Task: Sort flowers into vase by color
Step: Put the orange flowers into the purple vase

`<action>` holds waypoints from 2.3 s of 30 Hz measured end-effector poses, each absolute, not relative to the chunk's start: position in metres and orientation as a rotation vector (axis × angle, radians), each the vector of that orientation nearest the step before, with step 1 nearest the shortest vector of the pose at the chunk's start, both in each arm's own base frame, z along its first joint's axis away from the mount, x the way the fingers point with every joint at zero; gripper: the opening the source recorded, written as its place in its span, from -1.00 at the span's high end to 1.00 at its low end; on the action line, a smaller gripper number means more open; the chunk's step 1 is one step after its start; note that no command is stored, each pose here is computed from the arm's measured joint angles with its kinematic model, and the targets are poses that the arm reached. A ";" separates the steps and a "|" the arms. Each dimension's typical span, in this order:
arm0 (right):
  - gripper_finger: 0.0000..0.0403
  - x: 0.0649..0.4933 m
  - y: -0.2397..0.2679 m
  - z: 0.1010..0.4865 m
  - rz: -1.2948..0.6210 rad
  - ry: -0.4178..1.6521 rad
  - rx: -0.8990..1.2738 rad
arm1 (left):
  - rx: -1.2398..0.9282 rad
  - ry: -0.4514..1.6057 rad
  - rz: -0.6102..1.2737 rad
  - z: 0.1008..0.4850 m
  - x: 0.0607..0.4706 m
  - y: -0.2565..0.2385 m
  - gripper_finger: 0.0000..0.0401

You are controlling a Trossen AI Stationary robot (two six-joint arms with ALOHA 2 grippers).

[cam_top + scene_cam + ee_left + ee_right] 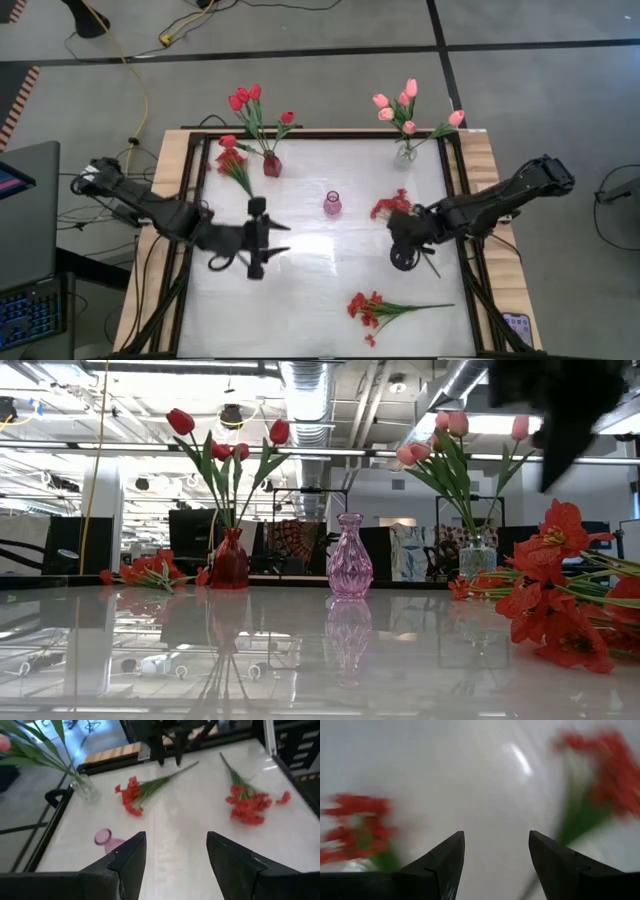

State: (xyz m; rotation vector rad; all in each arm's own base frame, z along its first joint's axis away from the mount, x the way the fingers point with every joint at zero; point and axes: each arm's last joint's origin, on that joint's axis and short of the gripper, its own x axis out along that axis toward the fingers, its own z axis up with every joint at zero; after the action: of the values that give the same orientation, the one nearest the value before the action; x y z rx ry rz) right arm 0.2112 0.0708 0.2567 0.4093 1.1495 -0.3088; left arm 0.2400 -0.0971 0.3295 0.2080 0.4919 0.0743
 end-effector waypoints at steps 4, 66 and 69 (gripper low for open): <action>-0.24 0.193 0.076 0.247 -0.556 1.265 0.455 | 0.236 0.444 0.070 0.301 0.237 -0.115 0.02; 0.81 0.259 0.066 0.309 -0.446 0.179 0.108 | -0.019 0.205 -0.142 0.202 0.241 -0.019 0.02; 0.81 0.283 0.051 0.309 -0.422 0.043 0.043 | -0.055 0.232 -0.065 0.200 0.241 -0.017 0.02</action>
State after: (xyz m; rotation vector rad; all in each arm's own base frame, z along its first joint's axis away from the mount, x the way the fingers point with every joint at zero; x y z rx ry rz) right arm 0.2825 0.0513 0.3090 0.0434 0.0432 -0.4221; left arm 0.2409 -0.0170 0.1997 -0.0549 0.2320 -0.0649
